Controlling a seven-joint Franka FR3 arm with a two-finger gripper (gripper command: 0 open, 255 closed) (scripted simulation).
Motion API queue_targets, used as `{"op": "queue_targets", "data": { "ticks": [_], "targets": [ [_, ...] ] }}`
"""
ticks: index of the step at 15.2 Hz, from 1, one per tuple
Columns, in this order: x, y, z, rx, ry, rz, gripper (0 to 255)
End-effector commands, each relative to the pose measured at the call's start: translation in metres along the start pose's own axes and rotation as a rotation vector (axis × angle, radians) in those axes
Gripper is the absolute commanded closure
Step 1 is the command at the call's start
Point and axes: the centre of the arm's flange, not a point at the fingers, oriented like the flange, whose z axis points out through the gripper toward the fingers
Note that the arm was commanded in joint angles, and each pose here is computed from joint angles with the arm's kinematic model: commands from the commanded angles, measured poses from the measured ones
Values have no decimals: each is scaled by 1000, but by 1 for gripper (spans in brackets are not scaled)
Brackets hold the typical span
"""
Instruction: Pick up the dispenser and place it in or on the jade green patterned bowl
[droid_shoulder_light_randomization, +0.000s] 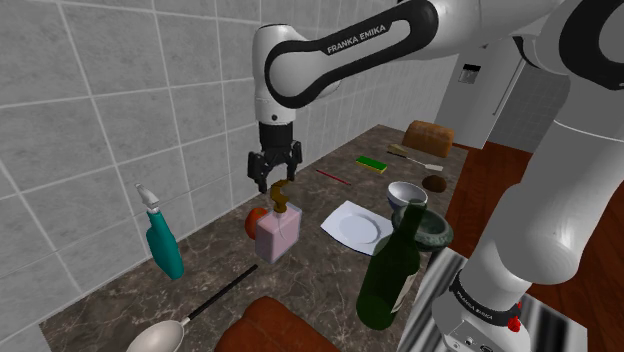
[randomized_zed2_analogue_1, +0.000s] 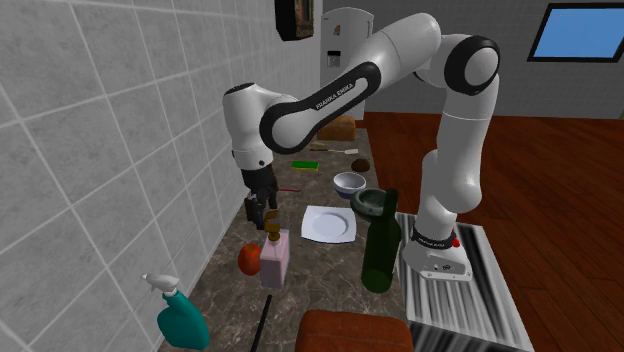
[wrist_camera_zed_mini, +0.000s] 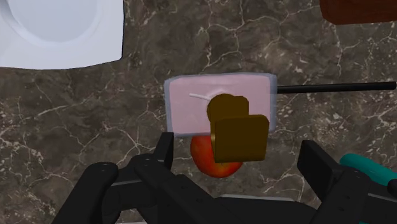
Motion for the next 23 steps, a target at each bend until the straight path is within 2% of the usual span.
{"op": "queue_targets", "data": {
  "ticks": [1,9,10,19,23],
  "targets": [
    [0,-1,11,0,0,0,0],
    [0,-1,14,0,0,0,0],
    [0,-1,14,0,0,0,255],
    [0,-1,14,0,0,0,255],
    [-2,-1,-7,0,0,0,255]
  ]
}}
